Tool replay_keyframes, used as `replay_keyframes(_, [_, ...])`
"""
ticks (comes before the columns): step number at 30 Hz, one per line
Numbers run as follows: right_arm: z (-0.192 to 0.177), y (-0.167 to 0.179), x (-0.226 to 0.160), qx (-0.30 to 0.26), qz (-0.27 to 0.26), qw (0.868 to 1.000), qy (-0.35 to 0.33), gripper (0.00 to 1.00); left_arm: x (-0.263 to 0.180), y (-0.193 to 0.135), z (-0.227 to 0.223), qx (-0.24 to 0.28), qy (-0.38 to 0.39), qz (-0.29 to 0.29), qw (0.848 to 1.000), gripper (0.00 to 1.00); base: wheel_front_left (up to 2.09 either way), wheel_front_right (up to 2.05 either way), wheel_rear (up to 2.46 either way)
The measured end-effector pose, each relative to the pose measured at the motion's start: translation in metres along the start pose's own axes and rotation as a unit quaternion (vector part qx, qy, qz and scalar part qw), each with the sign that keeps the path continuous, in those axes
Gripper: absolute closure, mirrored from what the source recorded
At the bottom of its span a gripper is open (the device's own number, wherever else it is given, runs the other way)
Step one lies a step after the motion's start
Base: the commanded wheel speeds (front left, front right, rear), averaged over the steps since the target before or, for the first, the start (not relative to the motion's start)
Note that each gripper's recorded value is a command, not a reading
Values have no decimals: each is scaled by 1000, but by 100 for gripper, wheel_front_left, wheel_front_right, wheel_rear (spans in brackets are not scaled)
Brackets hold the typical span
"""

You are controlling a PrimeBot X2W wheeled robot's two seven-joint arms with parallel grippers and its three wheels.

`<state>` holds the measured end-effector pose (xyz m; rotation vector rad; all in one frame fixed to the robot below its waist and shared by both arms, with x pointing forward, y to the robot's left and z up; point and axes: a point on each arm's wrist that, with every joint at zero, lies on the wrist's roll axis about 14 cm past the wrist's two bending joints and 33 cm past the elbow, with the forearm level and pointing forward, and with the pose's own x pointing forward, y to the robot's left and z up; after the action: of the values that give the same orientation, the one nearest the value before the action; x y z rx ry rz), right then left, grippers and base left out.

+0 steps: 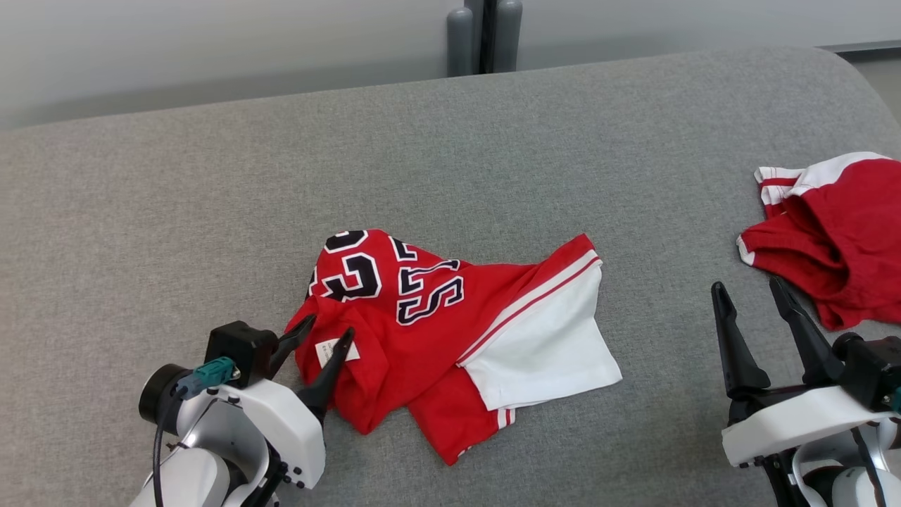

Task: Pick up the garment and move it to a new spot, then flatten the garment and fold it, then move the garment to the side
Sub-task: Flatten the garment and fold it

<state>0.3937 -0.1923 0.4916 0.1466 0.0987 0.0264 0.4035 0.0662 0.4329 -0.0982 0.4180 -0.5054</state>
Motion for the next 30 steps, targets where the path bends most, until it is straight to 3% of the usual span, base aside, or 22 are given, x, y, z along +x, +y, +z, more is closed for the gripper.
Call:
replay_keyframes(1, [-2,-2,0,1,-3,1000,3,0,3,2,-3,1,6,0,1000,33,0,0,0])
replay_keyframes(3, [-6,-4,0,3,-6,1000,6,0,8,5,-6,2,11,1,1000,69,0,0,0])
replay_keyframes(4, [-7,-5,0,4,-8,1000,9,0,10,6,-6,2,11,0,1000,100,0,0,0])
replay_keyframes(13, [-41,7,1,14,10,997,72,0,15,18,-13,-1,19,14,1000,100,0,0,0])
replay_keyframes(21, [-116,71,-7,27,103,973,204,0,14,27,-10,-5,7,27,1000,100,0,0,0])
replay_keyframes(25, [-127,79,-3,33,115,969,214,0,13,29,-7,-8,0,32,999,100,0,0,0])
replay_keyframes(26, [-128,79,-2,32,115,970,214,43,13,30,-6,-7,-2,33,999,100,0,0,0])
replay_keyframes(28, [-129,77,0,40,112,970,211,100,12,31,-4,-6,-7,36,999,100,0,0,0])
replay_keyframes(30, [-127,77,2,45,111,972,202,100,11,32,1,-6,-19,39,999,100,0,0,0])
